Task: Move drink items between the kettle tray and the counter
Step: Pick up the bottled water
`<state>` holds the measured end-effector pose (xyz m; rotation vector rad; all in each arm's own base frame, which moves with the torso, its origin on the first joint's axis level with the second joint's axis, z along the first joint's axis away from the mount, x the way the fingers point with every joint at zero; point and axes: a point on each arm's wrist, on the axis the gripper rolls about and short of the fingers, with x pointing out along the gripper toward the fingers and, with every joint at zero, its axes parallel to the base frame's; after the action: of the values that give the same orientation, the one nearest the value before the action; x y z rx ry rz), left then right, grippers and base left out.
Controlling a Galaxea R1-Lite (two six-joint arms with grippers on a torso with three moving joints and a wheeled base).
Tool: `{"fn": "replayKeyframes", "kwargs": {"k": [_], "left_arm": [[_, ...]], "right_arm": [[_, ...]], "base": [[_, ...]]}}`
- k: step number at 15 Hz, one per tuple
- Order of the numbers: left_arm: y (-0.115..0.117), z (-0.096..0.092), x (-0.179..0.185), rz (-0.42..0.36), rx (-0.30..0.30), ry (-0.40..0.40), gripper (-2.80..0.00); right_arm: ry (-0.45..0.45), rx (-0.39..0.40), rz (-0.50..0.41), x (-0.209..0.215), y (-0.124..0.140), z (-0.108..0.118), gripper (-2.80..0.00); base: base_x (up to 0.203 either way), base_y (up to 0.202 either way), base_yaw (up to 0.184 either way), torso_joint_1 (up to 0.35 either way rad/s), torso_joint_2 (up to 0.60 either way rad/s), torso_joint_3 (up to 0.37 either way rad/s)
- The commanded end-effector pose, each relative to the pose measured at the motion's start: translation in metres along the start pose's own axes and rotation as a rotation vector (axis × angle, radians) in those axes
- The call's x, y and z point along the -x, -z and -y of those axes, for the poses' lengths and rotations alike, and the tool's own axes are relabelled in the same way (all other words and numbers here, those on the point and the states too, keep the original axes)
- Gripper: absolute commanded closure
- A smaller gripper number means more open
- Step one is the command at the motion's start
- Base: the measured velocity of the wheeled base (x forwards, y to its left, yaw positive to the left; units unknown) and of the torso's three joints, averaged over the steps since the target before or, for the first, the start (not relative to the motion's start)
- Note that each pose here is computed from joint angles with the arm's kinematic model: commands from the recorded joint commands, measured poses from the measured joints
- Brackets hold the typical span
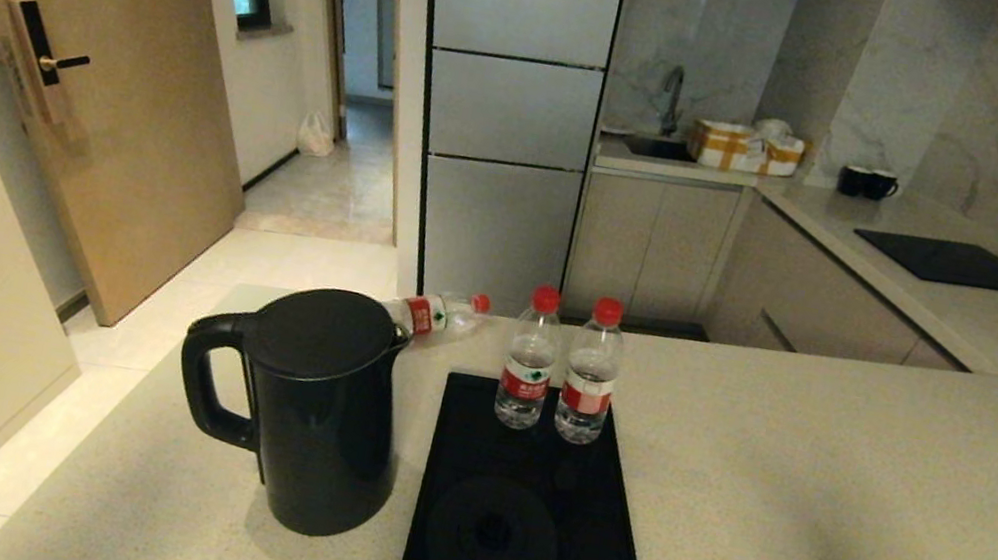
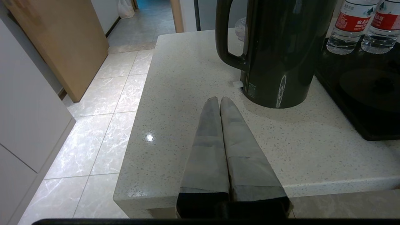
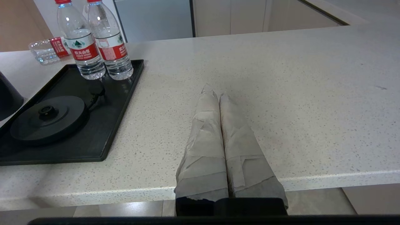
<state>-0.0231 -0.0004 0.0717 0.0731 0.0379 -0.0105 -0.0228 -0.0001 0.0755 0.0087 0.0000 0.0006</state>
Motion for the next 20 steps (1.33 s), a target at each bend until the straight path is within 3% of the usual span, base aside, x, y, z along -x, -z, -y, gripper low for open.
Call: {"fn": "replayKeyframes", "kwargs": {"k": [1,6,7,9,11,12,14,18,20], "left_arm": [[0.000,0.000,0.000,-0.002,0.000,0.000,0.00],[0.000,0.000,0.000,0.001,0.000,0.000,0.00],[0.000,0.000,0.000,0.000,0.000,0.000,0.00],[0.000,0.000,0.000,0.001,0.000,0.000,0.00],[0.000,0.000,0.000,0.001,0.000,0.000,0.00],[0.000,0.000,0.000,0.001,0.000,0.000,0.00],[0.000,0.000,0.000,0.001,0.000,0.000,0.00],[0.000,0.000,0.000,-0.002,0.000,0.000,0.00],[0.000,0.000,0.000,0.001,0.000,0.000,0.00]], "right_arm": [[-0.001,0.001,-0.002,0.000,0.000,0.000,0.00],[0.005,-0.008,-0.017,0.000,-0.008,0.000,0.00],[0.026,-0.013,-0.027,0.002,-0.026,0.000,0.00],[0.084,-0.024,-0.054,0.006,-0.086,0.001,0.00],[0.099,-0.033,-0.180,-0.014,-0.135,0.001,0.00],[0.070,-0.037,-0.256,-0.030,-0.144,0.000,0.00],[-0.017,-0.052,-0.423,-0.069,-0.142,-0.003,0.00],[-0.169,-0.079,-0.551,-0.119,-0.133,-0.009,0.00],[-0.211,-0.082,-0.697,-0.173,-0.108,-0.016,0.00]], "base": [[0.000,0.000,0.000,0.000,0.00,0.000],[0.000,0.000,0.000,0.000,0.00,0.000],[0.000,0.000,0.000,0.000,0.00,0.000],[0.000,0.000,0.000,0.000,0.00,0.000],[0.000,0.000,0.000,0.000,0.00,0.000],[0.000,0.000,0.000,0.000,0.00,0.000],[0.000,0.000,0.000,0.000,0.00,0.000],[0.000,0.000,0.000,0.000,0.00,0.000],[0.000,0.000,0.000,0.000,0.00,0.000]]}}
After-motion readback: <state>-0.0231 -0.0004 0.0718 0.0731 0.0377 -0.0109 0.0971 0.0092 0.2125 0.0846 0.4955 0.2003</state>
